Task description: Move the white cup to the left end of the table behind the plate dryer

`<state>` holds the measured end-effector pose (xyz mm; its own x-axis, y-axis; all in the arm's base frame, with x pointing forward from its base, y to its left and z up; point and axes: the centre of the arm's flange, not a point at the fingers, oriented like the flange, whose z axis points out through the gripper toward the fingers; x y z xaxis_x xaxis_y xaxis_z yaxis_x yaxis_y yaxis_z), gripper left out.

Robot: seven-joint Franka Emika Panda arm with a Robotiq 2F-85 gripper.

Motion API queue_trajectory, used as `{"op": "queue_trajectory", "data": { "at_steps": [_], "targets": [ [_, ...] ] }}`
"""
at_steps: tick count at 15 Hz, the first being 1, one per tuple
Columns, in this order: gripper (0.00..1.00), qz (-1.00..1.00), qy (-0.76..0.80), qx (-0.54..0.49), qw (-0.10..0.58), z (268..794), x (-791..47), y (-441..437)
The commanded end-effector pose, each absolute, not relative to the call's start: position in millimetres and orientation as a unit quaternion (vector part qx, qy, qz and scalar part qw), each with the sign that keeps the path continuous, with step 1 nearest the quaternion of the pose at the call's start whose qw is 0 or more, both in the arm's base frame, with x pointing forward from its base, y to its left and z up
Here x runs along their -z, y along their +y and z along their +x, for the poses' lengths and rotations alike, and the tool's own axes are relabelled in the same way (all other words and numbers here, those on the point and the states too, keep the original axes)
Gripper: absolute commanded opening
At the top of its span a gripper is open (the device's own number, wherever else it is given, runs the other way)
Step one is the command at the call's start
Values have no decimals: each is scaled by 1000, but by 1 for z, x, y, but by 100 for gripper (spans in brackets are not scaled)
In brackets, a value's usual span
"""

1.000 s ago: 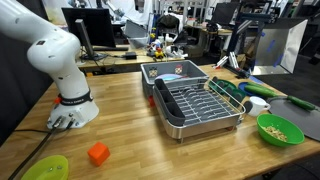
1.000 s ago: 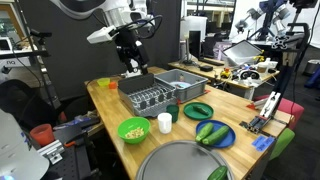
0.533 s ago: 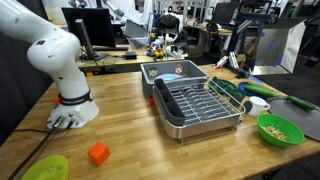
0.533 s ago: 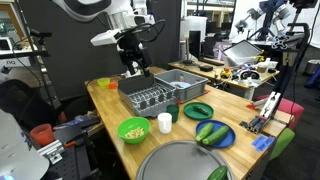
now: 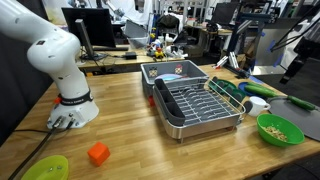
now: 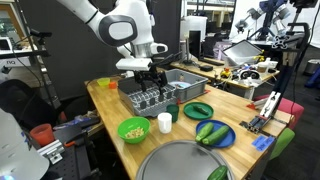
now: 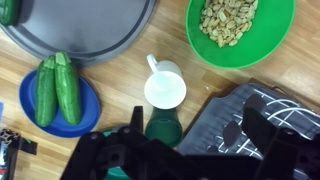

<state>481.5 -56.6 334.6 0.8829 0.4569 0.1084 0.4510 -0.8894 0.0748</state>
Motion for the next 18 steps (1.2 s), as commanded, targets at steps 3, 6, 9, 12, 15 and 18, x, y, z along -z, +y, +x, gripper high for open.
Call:
{"op": "queue_trajectory", "data": {
  "at_steps": [3,6,9,12,15,18],
  "targets": [
    [100,965,257,-50,2,497,-309,-53],
    [100,964,259,-53,3,501,-312,-54],
    [100,966,252,-53,7,500,-313,-55],
    [100,972,232,-37,3,503,-299,-63],
    [100,971,239,-24,14,508,-266,-80],
    [100,970,243,-8,6,513,-233,-94]
  ]
}}
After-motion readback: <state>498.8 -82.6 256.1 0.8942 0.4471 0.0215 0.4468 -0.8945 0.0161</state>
